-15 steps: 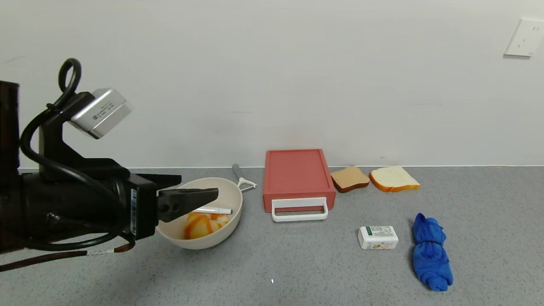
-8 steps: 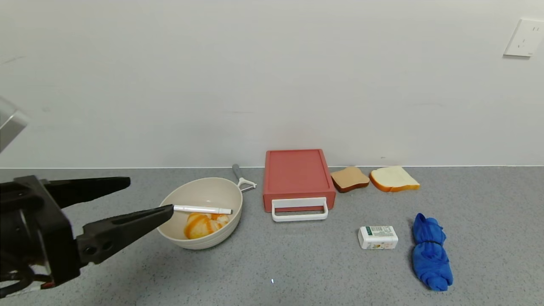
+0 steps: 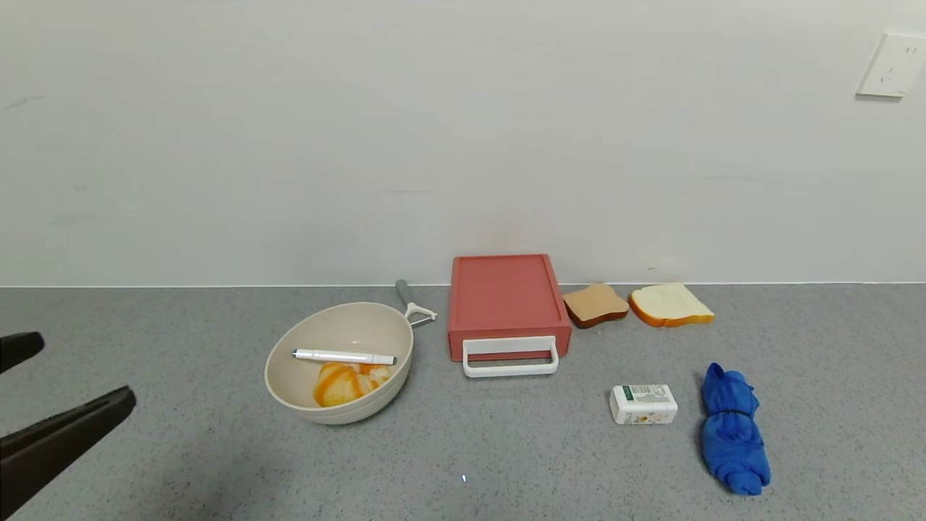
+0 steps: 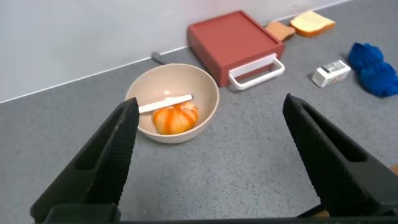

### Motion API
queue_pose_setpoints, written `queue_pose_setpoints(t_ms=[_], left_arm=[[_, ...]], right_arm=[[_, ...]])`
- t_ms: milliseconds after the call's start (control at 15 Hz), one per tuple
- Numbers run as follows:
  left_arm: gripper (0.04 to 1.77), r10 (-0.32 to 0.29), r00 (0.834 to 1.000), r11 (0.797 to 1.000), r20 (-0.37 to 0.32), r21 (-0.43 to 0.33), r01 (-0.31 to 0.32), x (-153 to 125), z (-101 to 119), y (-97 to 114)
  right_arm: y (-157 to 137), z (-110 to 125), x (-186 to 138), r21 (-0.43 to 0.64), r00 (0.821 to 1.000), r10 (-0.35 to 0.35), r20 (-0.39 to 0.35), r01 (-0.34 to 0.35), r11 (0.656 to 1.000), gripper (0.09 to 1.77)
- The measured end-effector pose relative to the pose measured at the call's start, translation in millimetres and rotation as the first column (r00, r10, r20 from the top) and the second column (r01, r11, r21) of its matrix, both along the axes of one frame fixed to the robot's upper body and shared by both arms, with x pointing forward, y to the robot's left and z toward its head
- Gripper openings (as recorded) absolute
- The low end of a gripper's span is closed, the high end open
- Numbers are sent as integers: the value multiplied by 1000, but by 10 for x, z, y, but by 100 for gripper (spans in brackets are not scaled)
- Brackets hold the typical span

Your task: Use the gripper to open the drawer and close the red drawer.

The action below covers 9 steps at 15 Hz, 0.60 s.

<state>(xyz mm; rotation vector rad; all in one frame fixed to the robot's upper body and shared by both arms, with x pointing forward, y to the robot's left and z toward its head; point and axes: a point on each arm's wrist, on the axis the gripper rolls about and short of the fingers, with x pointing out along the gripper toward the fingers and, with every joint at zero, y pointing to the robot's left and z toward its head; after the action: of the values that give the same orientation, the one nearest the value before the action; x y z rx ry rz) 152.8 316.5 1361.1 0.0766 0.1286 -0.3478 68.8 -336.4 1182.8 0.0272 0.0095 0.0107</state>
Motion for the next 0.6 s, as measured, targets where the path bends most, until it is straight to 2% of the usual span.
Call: queue_pose_setpoints(t_ms=[333,600], left_arm=[[169,117,987,993,108,-28,-115,-362,-36,116],[170,210,968,978,136,-38,-207,-645,-118,166]], right_arm=[[0,0,0,0,1000,0,0,0,1000,171],[0,0,0,0,1000,0,0,0,1000,171]])
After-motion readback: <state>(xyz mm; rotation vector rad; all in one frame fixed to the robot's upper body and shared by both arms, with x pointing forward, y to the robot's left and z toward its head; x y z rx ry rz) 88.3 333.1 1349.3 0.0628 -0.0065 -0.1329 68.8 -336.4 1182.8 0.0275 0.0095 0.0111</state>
